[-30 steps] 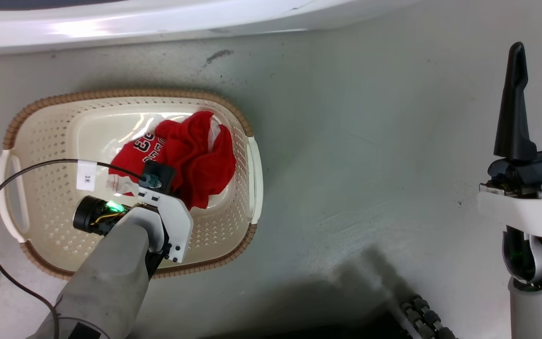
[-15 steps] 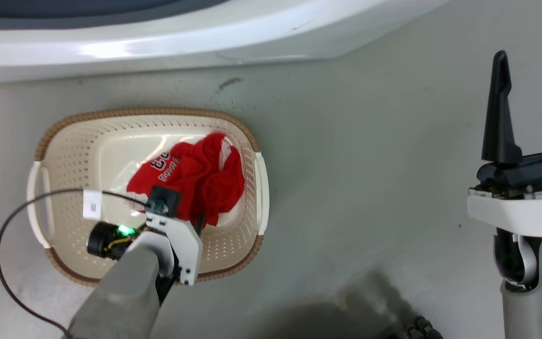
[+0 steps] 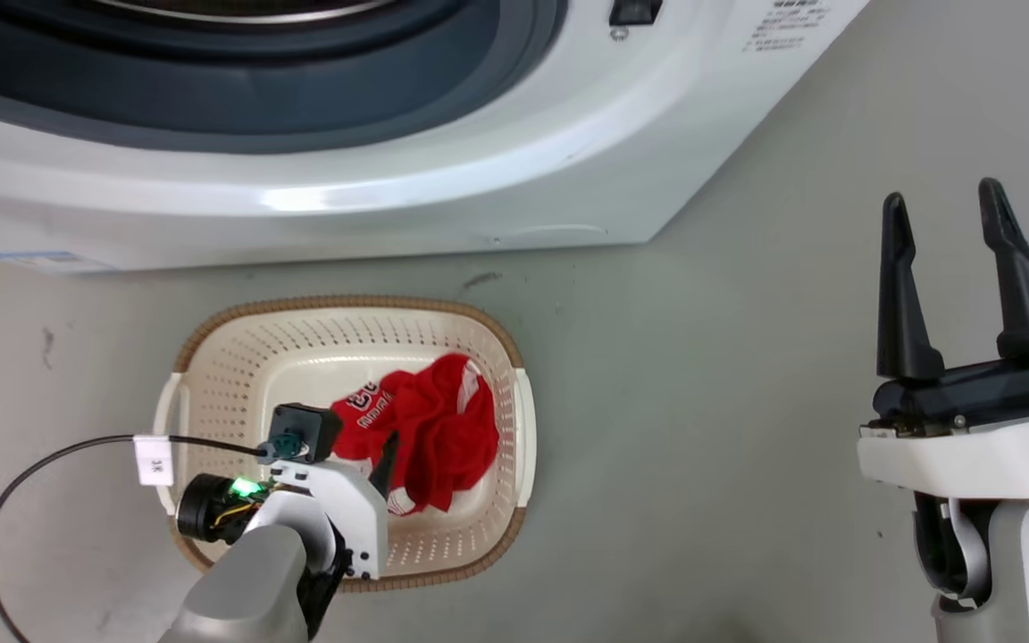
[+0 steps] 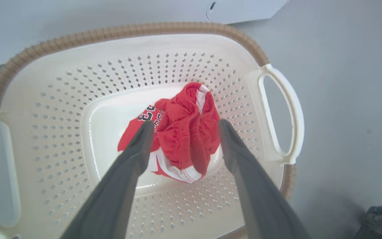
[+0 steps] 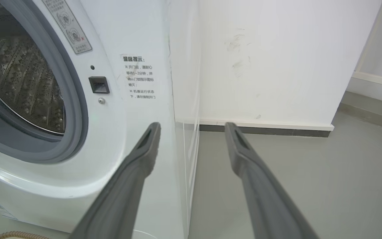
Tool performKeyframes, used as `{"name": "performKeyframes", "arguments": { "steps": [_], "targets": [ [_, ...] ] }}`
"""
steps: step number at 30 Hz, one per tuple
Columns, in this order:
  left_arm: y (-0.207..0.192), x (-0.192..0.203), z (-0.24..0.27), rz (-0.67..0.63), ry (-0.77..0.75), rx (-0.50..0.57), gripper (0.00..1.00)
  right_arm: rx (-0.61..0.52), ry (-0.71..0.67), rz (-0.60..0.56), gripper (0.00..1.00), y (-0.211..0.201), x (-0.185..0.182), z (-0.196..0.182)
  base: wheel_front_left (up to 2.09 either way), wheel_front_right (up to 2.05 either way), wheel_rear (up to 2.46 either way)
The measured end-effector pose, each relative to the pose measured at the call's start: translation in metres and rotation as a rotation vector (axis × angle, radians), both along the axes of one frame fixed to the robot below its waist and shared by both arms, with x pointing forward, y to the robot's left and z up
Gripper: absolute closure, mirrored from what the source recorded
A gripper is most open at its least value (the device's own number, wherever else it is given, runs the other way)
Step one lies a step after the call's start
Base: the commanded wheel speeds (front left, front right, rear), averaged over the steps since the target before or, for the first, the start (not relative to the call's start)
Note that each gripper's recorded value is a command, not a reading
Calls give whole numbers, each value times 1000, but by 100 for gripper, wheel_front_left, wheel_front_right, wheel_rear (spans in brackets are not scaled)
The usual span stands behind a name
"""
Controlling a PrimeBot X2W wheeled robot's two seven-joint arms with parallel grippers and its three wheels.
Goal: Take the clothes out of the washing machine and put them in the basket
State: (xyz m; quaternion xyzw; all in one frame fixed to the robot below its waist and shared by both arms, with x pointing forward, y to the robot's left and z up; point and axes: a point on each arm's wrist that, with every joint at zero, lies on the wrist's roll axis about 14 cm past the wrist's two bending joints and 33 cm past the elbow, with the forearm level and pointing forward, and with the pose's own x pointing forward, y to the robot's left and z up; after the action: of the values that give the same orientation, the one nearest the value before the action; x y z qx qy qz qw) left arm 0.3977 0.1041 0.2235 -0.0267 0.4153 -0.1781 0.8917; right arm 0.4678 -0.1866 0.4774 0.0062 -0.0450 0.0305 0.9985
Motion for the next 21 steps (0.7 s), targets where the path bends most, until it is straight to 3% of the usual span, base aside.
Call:
{"name": "performKeyframes", "arguments": {
  "steps": [21],
  "targets": [
    [10,66,159,119,-550,-102,0,10,-92,34,0,13,-34,48,0,0,0]
  ]
}}
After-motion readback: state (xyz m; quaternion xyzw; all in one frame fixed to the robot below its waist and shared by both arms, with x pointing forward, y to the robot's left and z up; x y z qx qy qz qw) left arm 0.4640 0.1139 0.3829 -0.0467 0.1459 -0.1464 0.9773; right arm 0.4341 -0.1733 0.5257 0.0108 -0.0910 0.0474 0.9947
